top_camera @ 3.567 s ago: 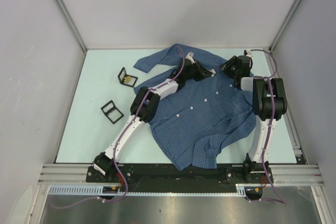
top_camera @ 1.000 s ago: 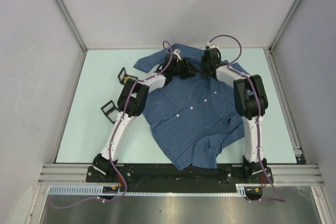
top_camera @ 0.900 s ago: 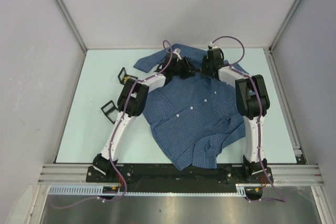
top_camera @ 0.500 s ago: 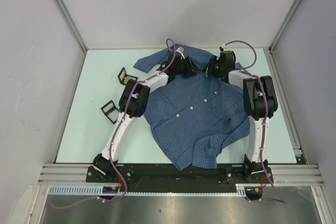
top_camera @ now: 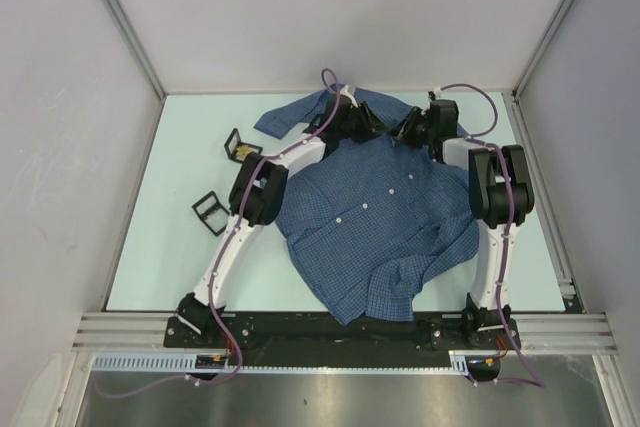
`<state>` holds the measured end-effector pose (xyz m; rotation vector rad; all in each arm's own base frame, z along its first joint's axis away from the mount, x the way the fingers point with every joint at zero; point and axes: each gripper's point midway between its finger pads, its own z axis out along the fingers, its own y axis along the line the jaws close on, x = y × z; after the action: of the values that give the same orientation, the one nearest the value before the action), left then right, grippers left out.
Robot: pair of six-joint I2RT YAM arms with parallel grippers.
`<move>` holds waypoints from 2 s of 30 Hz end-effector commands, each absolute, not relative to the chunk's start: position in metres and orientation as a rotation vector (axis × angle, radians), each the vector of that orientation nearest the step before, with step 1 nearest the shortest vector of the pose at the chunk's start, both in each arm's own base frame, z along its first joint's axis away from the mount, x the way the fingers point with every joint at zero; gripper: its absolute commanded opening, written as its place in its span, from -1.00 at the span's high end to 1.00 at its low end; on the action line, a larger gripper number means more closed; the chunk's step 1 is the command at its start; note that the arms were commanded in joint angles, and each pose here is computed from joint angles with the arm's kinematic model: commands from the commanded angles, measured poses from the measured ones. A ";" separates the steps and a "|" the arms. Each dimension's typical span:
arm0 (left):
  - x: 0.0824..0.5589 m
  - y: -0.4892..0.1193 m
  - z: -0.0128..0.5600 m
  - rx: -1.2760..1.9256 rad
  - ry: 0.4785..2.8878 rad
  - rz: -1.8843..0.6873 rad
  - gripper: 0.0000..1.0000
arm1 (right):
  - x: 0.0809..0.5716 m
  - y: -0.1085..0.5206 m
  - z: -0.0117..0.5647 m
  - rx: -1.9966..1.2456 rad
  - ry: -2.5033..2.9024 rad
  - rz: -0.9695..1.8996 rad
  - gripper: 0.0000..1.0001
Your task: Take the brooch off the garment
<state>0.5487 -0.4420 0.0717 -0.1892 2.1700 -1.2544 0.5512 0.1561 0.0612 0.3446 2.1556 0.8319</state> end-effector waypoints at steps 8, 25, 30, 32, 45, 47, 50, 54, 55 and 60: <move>0.548 -0.466 0.079 -0.168 2.124 -1.273 0.12 | 0.556 0.169 0.104 0.320 2.002 1.079 0.53; 0.544 -0.471 0.058 -0.239 2.190 -1.269 0.22 | 0.555 0.135 0.105 0.346 2.023 0.865 0.49; 0.545 -0.473 0.059 -0.233 2.183 -1.278 0.32 | 0.555 0.134 0.103 0.344 2.026 0.851 0.49; 0.545 -0.473 0.059 -0.230 2.181 -1.279 0.42 | 0.555 0.133 0.102 0.343 2.026 0.849 0.49; 0.542 -0.466 0.074 -0.196 2.159 -1.267 0.21 | 0.557 0.134 0.089 0.347 2.036 0.854 0.52; 0.542 -0.464 0.075 -0.200 2.152 -1.265 0.15 | 0.557 0.134 0.089 0.347 2.036 0.854 0.52; 0.543 -0.460 0.075 -0.216 2.148 -1.269 0.14 | 0.557 0.134 0.087 0.347 2.039 0.853 0.52; 0.544 -0.459 0.070 -0.239 2.150 -1.289 0.20 | 0.557 0.133 0.085 0.352 2.040 0.851 0.53; 0.544 -0.460 0.072 -0.240 2.147 -1.296 0.22 | 0.557 0.133 0.084 0.354 2.041 0.850 0.53; 0.544 -0.461 0.070 -0.261 2.146 -1.319 0.30 | 0.558 0.133 0.083 0.356 2.041 0.851 0.53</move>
<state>0.5413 -0.4610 0.0371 -0.2545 2.1928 -1.2713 0.5492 0.1334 0.0684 0.3891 2.0962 0.8591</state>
